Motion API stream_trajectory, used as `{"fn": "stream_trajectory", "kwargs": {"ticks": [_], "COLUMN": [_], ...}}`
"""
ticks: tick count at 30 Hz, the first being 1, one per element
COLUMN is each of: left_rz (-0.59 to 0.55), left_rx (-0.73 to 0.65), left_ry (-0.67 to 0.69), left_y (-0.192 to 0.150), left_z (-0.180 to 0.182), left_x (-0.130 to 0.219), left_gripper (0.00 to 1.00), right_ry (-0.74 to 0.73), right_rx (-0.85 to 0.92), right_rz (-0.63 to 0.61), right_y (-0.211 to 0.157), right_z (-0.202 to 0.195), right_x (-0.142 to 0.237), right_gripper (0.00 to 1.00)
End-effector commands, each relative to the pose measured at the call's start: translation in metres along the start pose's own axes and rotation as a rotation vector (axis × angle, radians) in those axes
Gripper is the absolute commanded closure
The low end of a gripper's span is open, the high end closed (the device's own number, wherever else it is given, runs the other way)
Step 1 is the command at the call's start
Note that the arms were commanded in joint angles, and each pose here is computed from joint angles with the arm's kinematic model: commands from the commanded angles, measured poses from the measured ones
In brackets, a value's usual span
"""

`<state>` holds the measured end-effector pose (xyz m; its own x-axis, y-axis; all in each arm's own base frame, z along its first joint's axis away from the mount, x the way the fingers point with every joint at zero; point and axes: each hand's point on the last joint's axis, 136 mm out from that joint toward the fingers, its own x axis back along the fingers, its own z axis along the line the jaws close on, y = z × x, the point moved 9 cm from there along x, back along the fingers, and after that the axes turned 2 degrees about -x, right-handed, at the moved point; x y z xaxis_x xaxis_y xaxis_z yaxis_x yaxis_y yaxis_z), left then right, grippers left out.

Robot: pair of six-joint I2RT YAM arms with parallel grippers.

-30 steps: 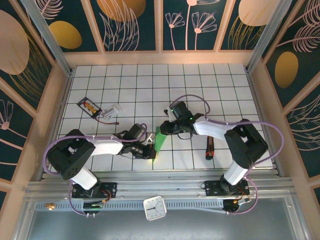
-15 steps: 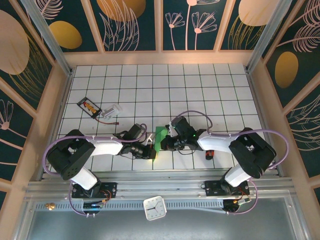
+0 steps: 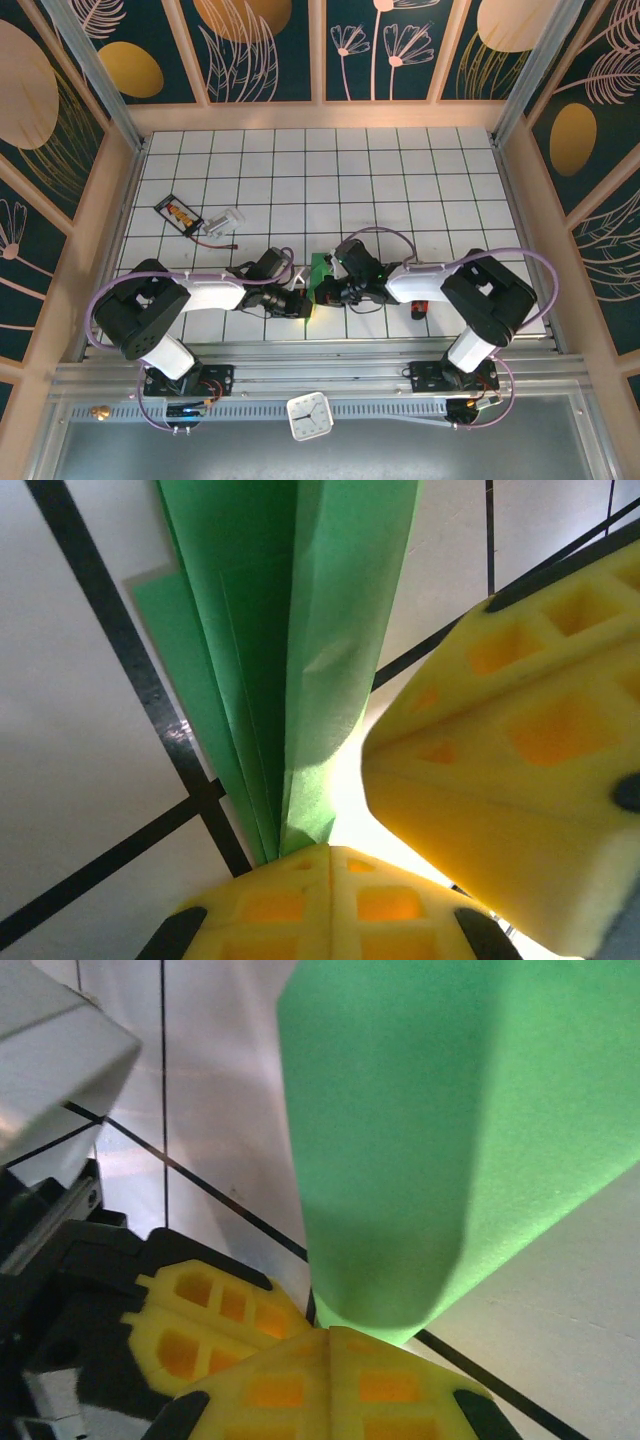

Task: Fold a paper plane with a square sheet of paper (pick it up from the middle)
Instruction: Turn over the paper at the center of the table.

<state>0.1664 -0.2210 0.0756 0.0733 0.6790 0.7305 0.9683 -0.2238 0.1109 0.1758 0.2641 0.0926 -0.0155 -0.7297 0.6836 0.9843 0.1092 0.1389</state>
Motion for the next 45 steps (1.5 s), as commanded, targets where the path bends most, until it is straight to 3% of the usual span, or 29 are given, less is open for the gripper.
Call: {"fn": "stream_trajectory", "kwargs": {"ticks": [1, 24, 45], "left_rz": [0.097, 0.140, 0.141], "left_rx": [0.103, 0.087, 0.084], "left_ry": [0.182, 0.207, 0.220], "left_y": [-0.028, -0.035, -0.037], "left_z": [0.035, 0.042, 0.043], "left_x": [-0.005, -0.007, -0.006], "left_gripper": [1.00, 1.00, 1.00], "right_ry": [0.007, -0.128, -0.141], "right_rx": [0.006, 0.005, -0.049], "right_rz": [0.009, -0.020, -0.113], "right_y": [0.000, 0.031, 0.078], "right_z": [0.001, -0.030, -0.064], "right_x": [-0.006, -0.006, 0.008], "right_gripper": [1.00, 1.00, 1.00]}}
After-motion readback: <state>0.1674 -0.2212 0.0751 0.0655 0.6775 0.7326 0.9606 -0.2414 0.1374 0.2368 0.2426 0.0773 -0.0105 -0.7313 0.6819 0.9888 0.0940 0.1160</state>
